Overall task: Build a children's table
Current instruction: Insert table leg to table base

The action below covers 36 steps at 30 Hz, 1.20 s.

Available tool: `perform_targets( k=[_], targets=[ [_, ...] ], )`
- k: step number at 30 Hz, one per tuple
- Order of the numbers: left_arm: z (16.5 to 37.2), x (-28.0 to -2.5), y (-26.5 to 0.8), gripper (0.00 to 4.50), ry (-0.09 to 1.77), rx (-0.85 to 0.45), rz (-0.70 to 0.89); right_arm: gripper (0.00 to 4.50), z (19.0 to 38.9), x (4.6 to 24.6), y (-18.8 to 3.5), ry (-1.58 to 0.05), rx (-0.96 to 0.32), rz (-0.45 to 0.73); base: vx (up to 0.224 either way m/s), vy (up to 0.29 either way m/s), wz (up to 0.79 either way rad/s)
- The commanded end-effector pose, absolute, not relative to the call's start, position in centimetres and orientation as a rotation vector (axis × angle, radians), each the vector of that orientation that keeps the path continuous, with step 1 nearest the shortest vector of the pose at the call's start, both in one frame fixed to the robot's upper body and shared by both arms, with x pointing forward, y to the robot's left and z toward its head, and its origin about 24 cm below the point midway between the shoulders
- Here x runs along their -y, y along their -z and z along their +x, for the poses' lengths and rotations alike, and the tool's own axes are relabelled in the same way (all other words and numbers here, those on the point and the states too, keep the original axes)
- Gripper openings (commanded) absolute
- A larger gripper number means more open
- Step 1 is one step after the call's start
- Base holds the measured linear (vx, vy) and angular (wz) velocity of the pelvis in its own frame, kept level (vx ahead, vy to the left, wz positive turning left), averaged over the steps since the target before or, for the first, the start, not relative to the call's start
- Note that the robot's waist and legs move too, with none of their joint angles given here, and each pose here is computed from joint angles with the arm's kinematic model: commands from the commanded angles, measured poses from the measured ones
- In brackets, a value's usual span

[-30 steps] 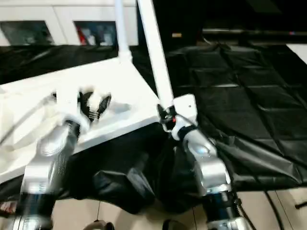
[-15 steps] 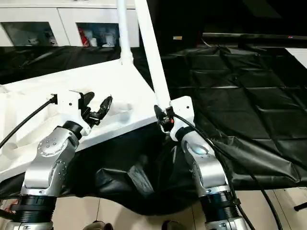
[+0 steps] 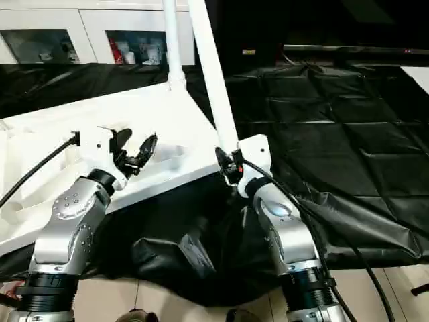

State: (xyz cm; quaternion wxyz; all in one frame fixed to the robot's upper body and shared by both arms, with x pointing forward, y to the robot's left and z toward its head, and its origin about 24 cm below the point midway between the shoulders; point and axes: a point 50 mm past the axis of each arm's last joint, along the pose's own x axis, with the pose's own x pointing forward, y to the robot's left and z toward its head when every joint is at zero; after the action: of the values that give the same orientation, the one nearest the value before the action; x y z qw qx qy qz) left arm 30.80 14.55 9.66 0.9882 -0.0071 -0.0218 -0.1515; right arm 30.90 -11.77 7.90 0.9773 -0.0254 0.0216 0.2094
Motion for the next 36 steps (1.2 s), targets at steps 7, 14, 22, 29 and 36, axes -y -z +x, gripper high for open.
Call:
perform_targets(
  k=[7, 14, 22, 29, 36],
  targets=[
    [30.82, -14.33, -10.07, 3.36, 0.309, 0.055, -0.005, 1.87, 30.93, 11.87, -8.24, -0.421, -0.026, -0.05, 0.0, 0.0, 0.0],
    [30.82, -14.33, -10.07, 3.36, 0.309, 0.055, -0.005, 1.87, 30.93, 11.87, -8.24, -0.421, -0.026, -0.05, 0.0, 0.0, 0.0],
    [30.82, -14.33, -10.07, 3.36, 0.309, 0.055, -0.005, 1.87, 30.93, 11.87, -8.24, -0.421, -0.026, -0.05, 0.0, 0.0, 0.0],
    [30.82, -14.33, -10.07, 3.36, 0.309, 0.055, -0.005, 1.87, 30.93, 11.87, -8.24, -0.421, -0.026, -0.05, 0.0, 0.0, 0.0],
    [30.82, -14.33, -10.07, 3.36, 0.309, 0.055, -0.005, 1.87, 30.93, 11.87, -8.24, -0.421, -0.026, -0.05, 0.0, 0.0, 0.0]
  ],
)
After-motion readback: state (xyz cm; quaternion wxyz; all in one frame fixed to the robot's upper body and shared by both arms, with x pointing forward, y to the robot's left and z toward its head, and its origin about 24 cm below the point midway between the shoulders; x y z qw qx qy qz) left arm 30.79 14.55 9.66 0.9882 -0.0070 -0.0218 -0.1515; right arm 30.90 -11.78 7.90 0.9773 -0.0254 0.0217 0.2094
